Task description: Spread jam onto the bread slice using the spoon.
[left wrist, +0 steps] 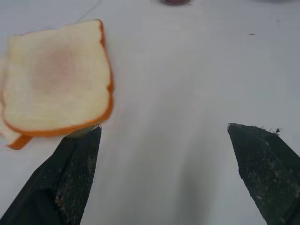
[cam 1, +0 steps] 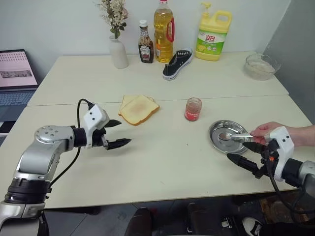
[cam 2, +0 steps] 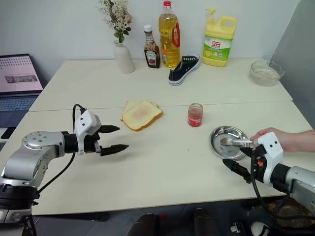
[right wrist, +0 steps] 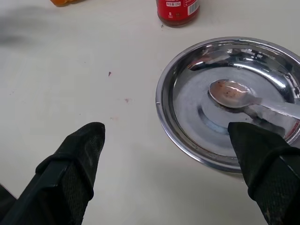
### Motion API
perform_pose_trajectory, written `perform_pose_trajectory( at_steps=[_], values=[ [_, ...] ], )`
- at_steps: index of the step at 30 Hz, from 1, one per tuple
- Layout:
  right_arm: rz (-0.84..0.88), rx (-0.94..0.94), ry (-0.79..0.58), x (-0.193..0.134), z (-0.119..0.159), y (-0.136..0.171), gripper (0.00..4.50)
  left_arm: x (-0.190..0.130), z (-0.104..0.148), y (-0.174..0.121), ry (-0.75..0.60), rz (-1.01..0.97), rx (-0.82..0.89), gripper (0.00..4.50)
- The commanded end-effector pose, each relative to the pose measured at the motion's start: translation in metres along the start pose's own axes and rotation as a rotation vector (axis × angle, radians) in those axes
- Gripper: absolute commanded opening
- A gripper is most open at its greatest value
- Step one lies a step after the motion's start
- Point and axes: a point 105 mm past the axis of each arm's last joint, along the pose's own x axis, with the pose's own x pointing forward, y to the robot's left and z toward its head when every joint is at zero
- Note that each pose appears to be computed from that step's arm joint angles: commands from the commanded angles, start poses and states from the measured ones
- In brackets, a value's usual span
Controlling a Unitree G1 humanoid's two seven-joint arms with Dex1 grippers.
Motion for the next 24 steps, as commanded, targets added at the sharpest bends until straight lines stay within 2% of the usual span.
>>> perform_pose_trajectory(
  at_steps=[1, 7, 12, 19, 24],
  values=[
    [0.010, -0.035, -0.025, -0.004, 0.010, 0.004, 4.46, -0.001, 0.010, 0.002, -0.034, 0.013, 0.018, 4.50],
    [0.007, -0.031, -0.021, -0.006, 0.010, 0.004, 4.46, 0.002, 0.011, 0.013, -0.054, 0.075, -0.017, 4.50],
    [0.030, -0.045, -0.019, -0.005, 0.011, 0.008, 4.46, 0.013, 0.014, 0.043, -0.109, 0.217, -0.155, 4.50],
    [0.205, -0.164, -0.050, 0.010, 0.037, 0.044, 4.46, 0.039, 0.001, 0.068, -0.100, 0.348, -0.294, 4.50],
    [0.285, -0.237, -0.086, 0.023, 0.052, 0.065, 4.46, 0.046, -0.015, 0.063, -0.073, 0.360, -0.443, 4.50]
  ],
)
